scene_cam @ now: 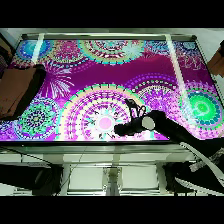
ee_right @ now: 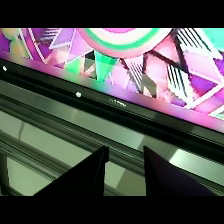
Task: Fold the clothes and pants, and hang the long-sleeved shirts on hangers.
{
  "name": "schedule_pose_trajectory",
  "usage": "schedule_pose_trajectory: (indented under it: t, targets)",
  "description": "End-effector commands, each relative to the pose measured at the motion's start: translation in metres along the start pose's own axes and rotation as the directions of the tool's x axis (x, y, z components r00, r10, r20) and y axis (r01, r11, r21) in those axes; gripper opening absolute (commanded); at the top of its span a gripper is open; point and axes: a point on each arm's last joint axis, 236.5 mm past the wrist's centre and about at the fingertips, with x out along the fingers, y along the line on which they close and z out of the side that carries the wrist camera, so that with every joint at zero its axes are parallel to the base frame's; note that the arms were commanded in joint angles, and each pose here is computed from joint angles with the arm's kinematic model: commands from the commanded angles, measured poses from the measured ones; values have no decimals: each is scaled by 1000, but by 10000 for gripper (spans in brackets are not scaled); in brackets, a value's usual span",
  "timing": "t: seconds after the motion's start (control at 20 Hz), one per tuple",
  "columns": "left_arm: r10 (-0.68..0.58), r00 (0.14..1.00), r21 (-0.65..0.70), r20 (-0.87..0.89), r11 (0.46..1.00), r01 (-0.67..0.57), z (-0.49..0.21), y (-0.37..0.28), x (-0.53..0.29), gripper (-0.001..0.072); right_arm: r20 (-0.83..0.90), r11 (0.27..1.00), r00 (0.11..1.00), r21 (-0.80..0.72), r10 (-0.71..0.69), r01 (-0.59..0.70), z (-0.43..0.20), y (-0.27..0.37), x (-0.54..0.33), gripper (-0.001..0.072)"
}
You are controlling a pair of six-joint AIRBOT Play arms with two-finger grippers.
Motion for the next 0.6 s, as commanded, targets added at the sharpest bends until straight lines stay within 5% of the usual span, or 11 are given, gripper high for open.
schedule_pose_trajectory:
  t: [0.0, 0.15, 0.3, 0.4, 0.55]
  targets:
    - [-19, 999, 55, 28, 998, 18, 19, -15, -16, 17, 6, 1000, 1000, 0, 3, -3, 1, 1, 0, 270]
    - [-48, 995, 94, 89, 995, 40, 45, -38, -45, 16, 8, 1000, 1000, -3, 3, -3, 2, 1, 0, 270]
    - [-216, 963, 178, 159, 966, 187, 68, -112, -80, 13, 43, 996, 998, -79, -40, 43, 10, -9, -1, 270]
    - [-361, 928, 298, 97, 900, 319, 64, -192, -102, 13, 85, 971, 993, -221, -76, 93, 24, -13, -9, 269]
    - [-471, 866, 537, -167, 693, 481, 6, -329, -134, 12, 150, 894, 984, -422, -97, 152, 55, -13, -38, 271]
